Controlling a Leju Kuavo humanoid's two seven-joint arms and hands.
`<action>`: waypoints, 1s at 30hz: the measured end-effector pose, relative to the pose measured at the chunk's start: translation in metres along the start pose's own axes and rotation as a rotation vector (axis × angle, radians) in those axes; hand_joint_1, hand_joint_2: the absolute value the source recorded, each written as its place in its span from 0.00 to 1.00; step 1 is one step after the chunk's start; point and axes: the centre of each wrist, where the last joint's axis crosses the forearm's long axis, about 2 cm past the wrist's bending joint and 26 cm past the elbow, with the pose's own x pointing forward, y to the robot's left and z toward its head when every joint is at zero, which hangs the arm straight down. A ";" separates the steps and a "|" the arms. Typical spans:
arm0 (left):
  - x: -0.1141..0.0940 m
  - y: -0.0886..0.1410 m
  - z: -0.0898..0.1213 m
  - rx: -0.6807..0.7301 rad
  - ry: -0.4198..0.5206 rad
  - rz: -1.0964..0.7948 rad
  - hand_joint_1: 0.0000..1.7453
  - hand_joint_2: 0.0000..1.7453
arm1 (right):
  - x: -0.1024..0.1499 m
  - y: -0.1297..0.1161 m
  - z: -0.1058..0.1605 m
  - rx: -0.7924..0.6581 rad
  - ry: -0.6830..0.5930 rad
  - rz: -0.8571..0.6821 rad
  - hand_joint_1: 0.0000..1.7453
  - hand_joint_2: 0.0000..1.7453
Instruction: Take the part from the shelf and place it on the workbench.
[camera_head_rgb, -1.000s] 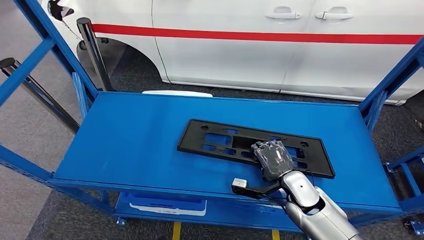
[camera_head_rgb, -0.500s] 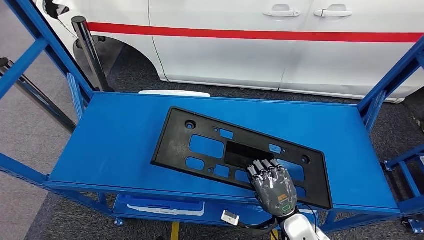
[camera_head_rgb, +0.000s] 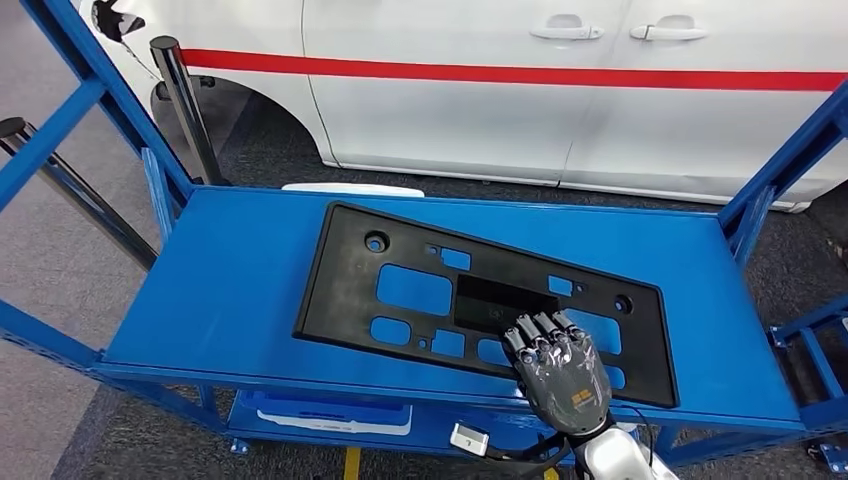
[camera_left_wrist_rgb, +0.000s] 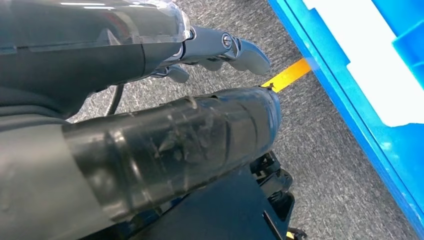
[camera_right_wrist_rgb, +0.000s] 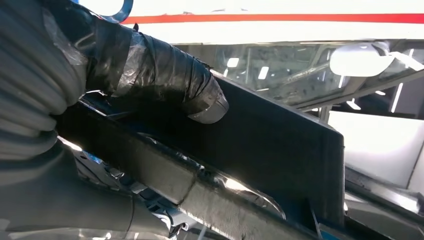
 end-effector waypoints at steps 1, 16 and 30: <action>0.000 0.000 0.000 0.000 0.000 0.000 0.00 0.00 | -0.001 0.000 0.000 -0.002 -0.002 0.001 1.00 1.00; 0.000 0.000 0.000 -0.019 -0.026 0.017 0.00 1.00 | 0.010 0.001 -0.029 -0.041 -0.010 -0.006 1.00 1.00; 0.001 0.000 0.000 0.079 0.044 -0.035 0.00 1.00 | 0.020 0.004 -0.030 -0.010 -0.022 -0.013 1.00 1.00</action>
